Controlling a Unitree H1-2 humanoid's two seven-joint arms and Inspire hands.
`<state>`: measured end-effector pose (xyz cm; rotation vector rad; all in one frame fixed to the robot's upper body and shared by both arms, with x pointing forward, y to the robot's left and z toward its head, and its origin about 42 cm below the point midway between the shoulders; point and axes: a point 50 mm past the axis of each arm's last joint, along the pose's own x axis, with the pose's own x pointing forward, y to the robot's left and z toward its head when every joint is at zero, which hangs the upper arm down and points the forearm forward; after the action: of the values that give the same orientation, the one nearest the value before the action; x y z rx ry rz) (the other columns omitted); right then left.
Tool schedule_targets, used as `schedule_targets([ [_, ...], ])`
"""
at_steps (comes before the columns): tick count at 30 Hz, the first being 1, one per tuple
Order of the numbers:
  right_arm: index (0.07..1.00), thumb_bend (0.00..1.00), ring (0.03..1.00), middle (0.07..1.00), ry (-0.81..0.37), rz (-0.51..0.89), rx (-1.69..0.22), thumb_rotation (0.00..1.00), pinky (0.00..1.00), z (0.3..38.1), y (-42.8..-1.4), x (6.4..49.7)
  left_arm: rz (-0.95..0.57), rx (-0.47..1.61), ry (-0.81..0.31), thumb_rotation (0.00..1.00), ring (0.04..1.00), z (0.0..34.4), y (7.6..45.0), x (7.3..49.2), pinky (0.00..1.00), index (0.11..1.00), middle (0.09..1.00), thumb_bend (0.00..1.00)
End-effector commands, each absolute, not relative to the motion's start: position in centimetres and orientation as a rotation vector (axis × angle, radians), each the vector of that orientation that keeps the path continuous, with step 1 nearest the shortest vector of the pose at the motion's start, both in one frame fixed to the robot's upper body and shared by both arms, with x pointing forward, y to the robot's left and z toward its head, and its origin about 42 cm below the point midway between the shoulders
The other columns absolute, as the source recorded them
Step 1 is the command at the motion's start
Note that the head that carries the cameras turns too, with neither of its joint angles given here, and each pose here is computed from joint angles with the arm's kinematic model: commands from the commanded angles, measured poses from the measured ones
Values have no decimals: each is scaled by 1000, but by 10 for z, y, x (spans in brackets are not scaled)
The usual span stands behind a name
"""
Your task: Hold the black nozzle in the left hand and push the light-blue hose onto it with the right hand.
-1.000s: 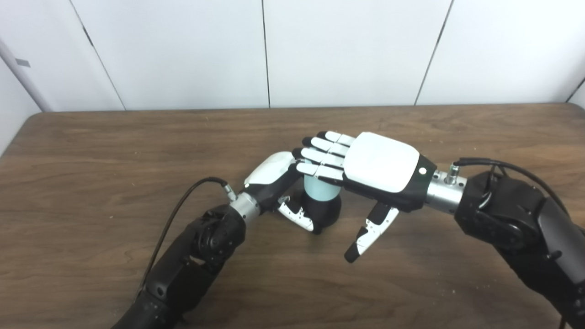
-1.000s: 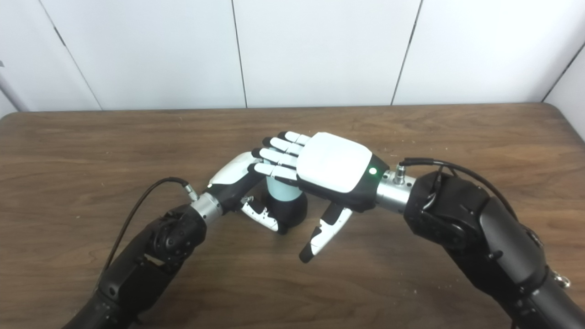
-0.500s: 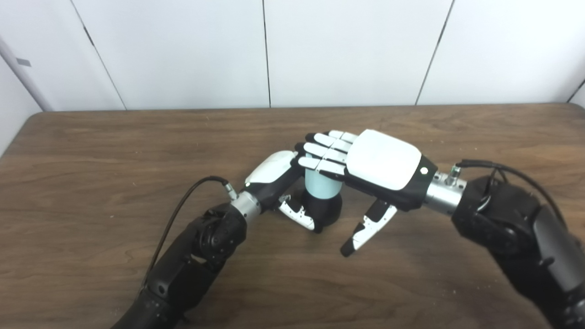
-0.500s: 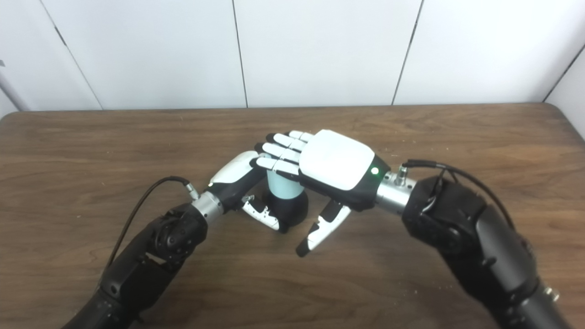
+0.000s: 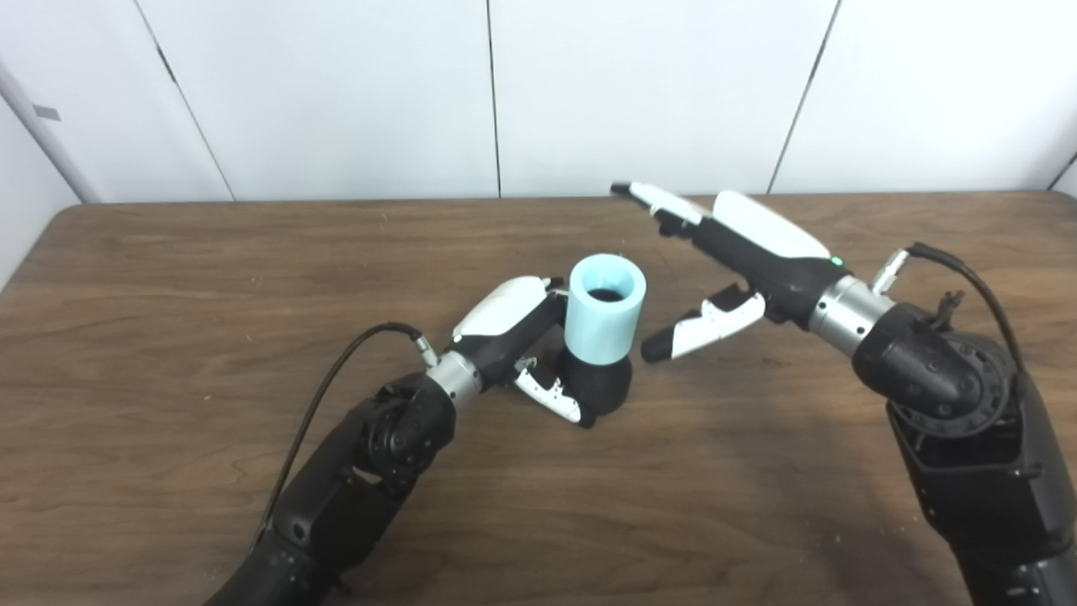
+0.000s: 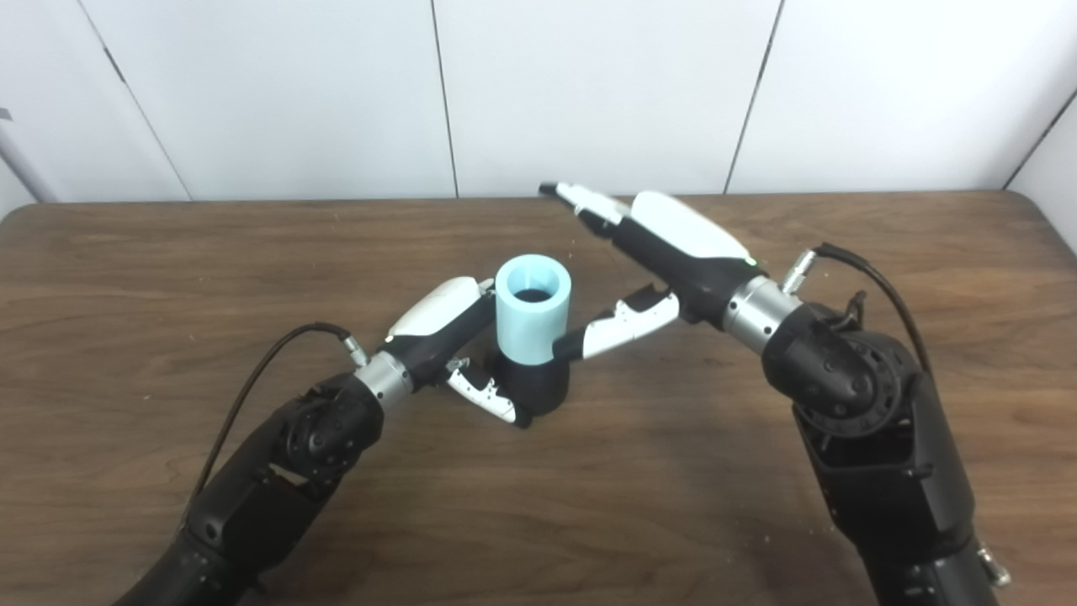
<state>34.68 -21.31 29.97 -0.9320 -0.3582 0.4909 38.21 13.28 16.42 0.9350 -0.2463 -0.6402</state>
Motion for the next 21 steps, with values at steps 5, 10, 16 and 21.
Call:
schedule_targets([
  [5, 1000, 797, 997, 1000, -488, 393, -803, 708, 865, 318, -225, 349, -665, 1004, -96, 0, 578, 138, 153, 377, 1000, 504, 460, 524],
  [10, 969, 744, 863, 971, -450, 327, -619, 741, 712, 308, -239, 354, -663, 1006, -95, 0, 577, 137, 153, 378, 1000, 504, 460, 524],
  [16, 841, 622, 718, 825, -221, 216, -328, 472, 580, 280, -246, 356, -659, 1004, -92, 0, 577, 138, 155, 378, 1000, 506, 458, 523],
  [21, 820, 608, 680, 806, -154, 197, -203, 210, 555, 258, -247, 354, -654, 1008, -102, 0, 576, 140, 157, 378, 1000, 505, 460, 524],
])
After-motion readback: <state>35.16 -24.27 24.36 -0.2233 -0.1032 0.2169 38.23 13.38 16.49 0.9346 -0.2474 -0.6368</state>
